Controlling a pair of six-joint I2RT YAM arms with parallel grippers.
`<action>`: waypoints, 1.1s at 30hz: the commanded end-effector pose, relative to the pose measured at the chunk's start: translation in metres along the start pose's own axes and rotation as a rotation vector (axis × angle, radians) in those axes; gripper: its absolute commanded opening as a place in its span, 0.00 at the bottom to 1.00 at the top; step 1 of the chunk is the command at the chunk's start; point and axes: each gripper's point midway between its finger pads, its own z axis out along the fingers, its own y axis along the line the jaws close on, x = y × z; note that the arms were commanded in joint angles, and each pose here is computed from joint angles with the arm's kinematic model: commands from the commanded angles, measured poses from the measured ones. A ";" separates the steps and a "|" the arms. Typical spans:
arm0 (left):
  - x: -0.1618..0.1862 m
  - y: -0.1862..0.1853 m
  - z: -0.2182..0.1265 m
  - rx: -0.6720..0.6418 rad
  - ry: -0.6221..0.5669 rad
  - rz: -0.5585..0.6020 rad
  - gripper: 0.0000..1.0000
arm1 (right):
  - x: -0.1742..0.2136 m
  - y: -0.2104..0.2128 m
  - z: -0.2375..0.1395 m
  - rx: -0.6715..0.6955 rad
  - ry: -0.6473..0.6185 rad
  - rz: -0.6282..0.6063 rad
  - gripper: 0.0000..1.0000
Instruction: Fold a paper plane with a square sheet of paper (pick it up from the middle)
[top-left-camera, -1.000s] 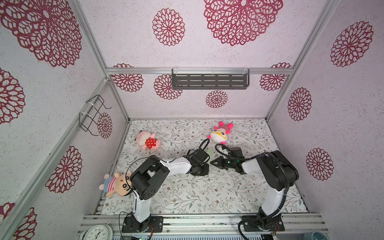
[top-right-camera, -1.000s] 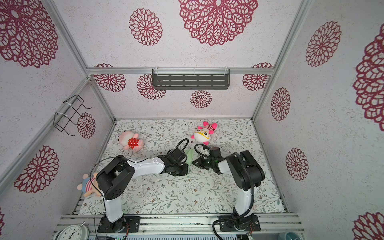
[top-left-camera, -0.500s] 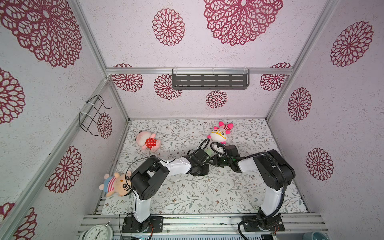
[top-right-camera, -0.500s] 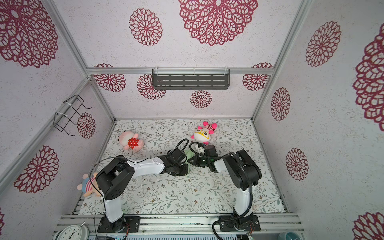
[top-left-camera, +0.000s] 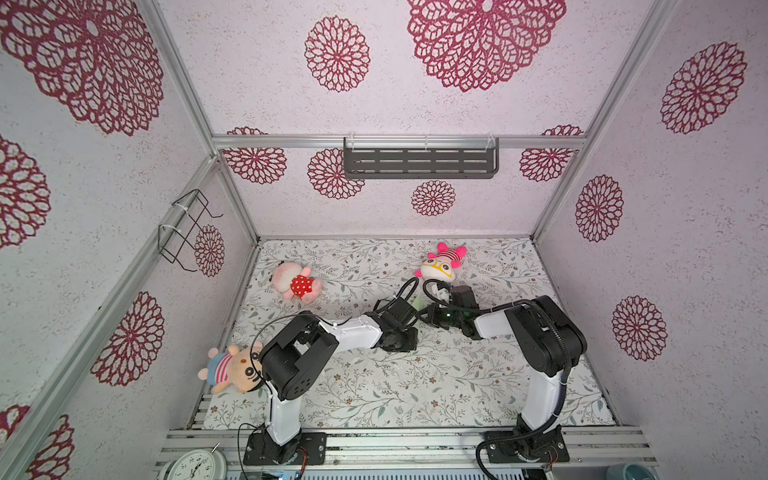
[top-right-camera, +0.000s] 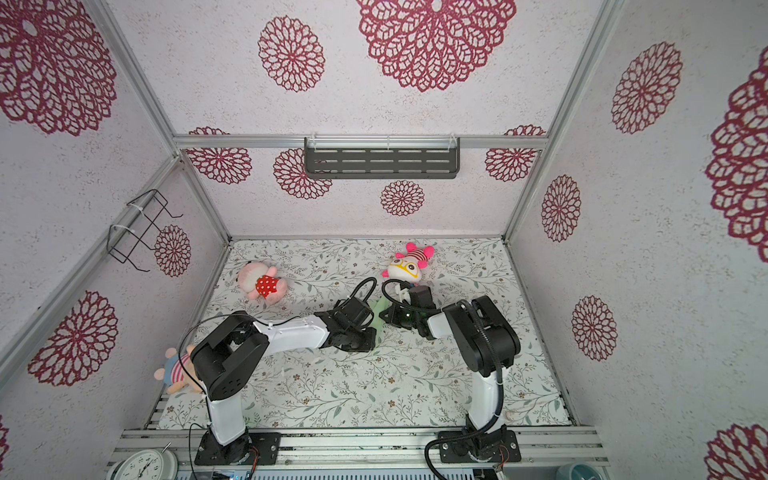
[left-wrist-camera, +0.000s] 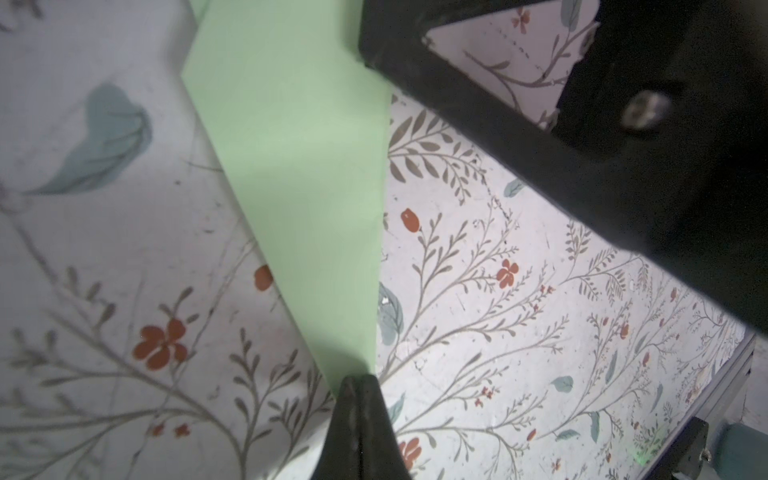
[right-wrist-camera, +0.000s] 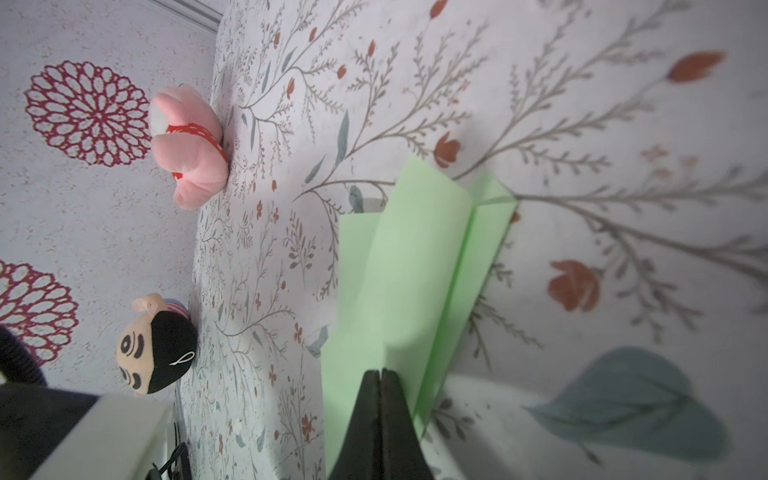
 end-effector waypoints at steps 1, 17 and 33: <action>0.055 0.051 0.019 -0.169 0.165 -0.036 0.00 | -0.011 -0.001 -0.002 0.020 -0.028 -0.024 0.05; 0.016 0.020 -0.005 -0.085 0.056 -0.013 0.00 | 0.007 -0.028 -0.002 0.103 0.012 0.017 0.05; -0.041 0.000 0.004 -0.059 -0.048 0.018 0.00 | 0.015 -0.031 -0.001 0.090 0.025 0.050 0.04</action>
